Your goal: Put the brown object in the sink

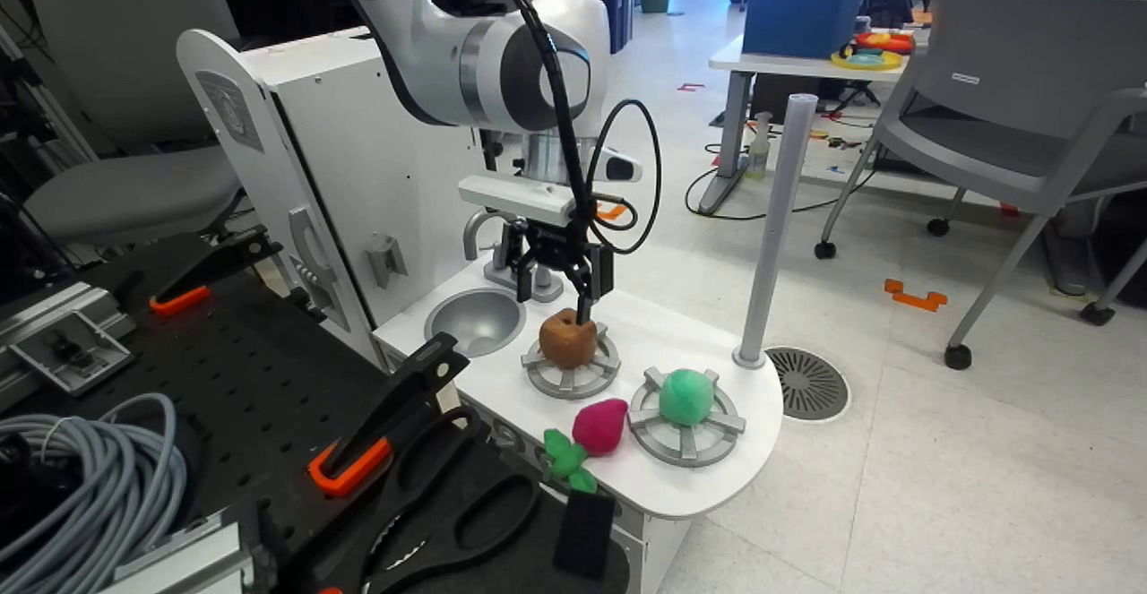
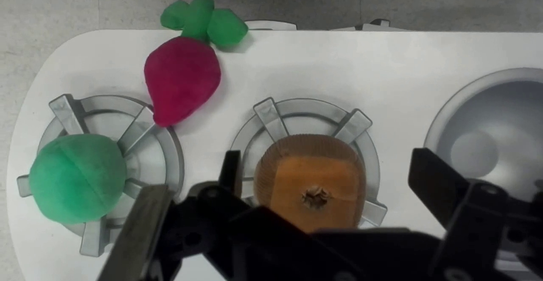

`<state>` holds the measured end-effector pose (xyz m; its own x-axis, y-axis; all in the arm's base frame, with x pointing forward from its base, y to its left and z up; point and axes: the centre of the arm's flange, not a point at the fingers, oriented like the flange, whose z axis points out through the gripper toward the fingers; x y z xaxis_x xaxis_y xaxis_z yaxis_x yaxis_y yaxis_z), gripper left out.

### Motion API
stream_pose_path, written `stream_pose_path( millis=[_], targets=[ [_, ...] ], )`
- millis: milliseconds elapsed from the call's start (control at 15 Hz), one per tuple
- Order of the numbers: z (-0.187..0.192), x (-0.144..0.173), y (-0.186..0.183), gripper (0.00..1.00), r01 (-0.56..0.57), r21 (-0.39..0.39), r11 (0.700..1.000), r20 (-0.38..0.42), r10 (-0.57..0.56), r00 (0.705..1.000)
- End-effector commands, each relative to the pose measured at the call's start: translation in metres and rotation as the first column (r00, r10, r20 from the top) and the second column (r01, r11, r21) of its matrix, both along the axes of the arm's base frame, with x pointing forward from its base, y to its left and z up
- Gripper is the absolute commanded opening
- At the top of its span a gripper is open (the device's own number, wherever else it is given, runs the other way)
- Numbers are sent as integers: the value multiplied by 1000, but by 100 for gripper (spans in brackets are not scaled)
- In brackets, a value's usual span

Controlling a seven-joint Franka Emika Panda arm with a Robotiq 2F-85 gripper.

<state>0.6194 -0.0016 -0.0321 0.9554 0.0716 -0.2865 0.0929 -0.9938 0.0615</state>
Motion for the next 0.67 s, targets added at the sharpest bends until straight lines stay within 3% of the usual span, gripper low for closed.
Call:
stream_pose_path(
  millis=[0, 467, 533, 600],
  targets=[
    [-27, 22, -8, 100, 48, -36, 998, -49, -50, 998],
    [-68, 34, -1, 98, 38, -66, 997, -129, -47, 991],
    [-72, 35, 1, 73, 32, -72, 997, -124, -41, 991],
    [-76, 37, 1, 73, 22, -80, 997, -115, -31, 993]
  ],
)
